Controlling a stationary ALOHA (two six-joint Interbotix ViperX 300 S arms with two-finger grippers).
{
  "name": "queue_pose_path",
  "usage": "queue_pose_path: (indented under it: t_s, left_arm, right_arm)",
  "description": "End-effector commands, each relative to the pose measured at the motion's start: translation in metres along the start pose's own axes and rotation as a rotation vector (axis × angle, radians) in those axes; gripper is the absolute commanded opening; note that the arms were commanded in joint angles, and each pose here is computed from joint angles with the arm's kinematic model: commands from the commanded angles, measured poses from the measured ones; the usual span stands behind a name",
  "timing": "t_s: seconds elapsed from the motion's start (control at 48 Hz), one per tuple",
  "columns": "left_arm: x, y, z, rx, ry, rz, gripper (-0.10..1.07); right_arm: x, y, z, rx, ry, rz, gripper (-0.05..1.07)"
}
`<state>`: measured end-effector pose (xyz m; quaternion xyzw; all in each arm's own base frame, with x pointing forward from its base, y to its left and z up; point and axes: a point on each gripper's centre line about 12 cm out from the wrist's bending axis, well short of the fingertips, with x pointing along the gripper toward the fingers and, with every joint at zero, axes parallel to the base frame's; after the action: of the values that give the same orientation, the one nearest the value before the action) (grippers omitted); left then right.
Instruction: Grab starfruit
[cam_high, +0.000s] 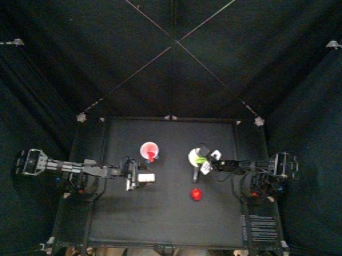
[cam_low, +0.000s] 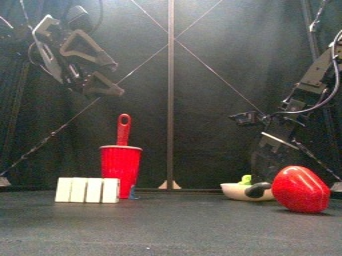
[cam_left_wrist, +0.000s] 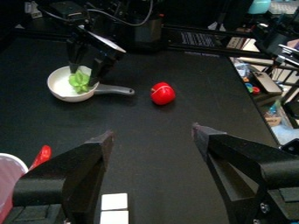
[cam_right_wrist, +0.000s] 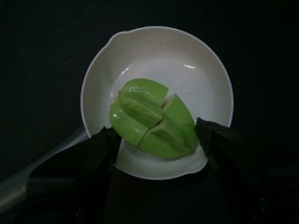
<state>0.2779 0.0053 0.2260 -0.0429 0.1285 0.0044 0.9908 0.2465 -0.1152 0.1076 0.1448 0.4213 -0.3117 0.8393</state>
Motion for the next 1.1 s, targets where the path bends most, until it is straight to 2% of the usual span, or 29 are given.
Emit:
queue_pose_path:
  t_s: [0.0, 0.354, 0.688, 1.083]
  left_arm:
    - [0.001, 0.0, 0.005, 0.0, -0.017, 0.001, 1.04]
    - [0.001, 0.0, 0.005, 0.0, -0.017, 0.0, 1.04]
    - [0.001, 0.0, 0.005, 0.0, -0.017, -0.001, 1.04]
    - [0.001, 0.0, 0.005, -0.002, -0.017, 0.001, 1.04]
  right_arm:
    - [-0.003, 0.002, 0.009, 0.002, -0.026, 0.006, 0.94]
    - [-0.005, 0.003, 0.016, 0.016, -0.046, 0.011, 0.8]
    - [-0.022, 0.008, 0.034, 0.033, -0.124, 0.043, 0.79]
    - [-0.036, 0.012, 0.04, 0.03, -0.175, 0.072, 0.79]
